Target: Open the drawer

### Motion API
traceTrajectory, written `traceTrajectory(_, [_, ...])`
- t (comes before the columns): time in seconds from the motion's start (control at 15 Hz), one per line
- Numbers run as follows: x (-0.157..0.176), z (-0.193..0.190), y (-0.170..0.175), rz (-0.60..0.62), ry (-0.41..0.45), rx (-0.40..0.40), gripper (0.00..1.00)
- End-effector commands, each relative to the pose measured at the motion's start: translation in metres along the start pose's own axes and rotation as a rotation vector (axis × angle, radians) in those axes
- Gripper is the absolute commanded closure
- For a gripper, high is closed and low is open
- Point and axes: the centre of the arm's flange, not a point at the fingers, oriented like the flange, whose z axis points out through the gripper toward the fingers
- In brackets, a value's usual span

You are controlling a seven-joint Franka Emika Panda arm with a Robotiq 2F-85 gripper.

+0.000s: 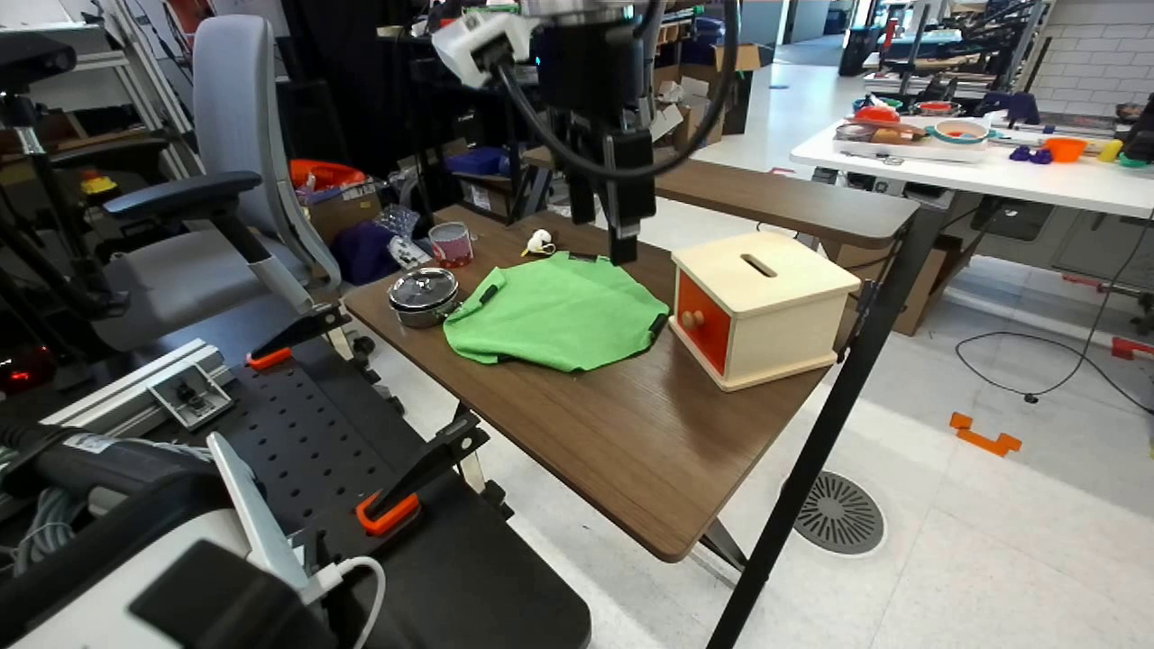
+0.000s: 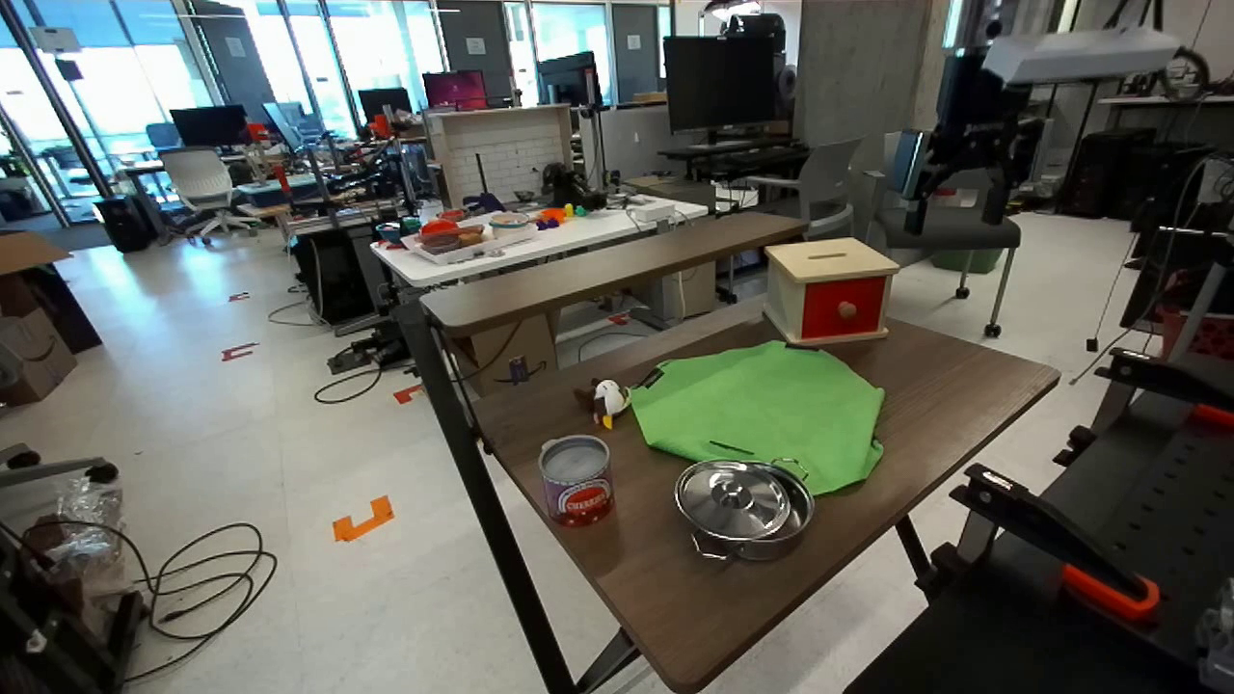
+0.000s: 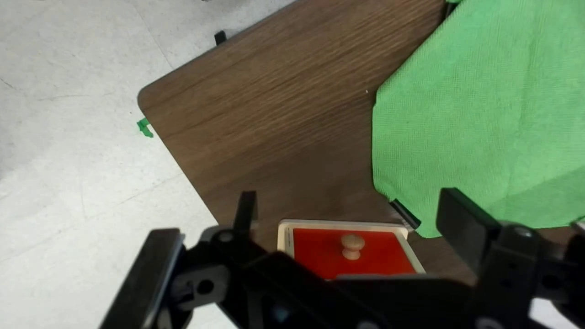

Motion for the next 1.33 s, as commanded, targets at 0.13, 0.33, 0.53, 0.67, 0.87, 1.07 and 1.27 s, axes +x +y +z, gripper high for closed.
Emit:
traceTrajectory(0.13, [0.045,0.065,-0.002,0.012,0.036,0.078,0.0])
traceTrajectory(0.33, [0.061,0.087,-0.008,0.053,0.042,0.124,0.0])
traceTrajectory(0.53, [0.077,0.102,-0.015,0.077,0.04,0.148,0.0])
traceTrajectory(0.67, [0.084,0.112,-0.016,0.082,0.05,0.14,0.0])
traceTrajectory(0.87, [0.093,0.124,-0.018,0.09,0.058,0.133,0.0])
traceTrajectory(1.07, [0.1,0.133,-0.02,0.092,0.068,0.126,0.0])
traceTrajectory(1.27, [0.104,0.141,-0.02,0.094,0.077,0.116,0.0])
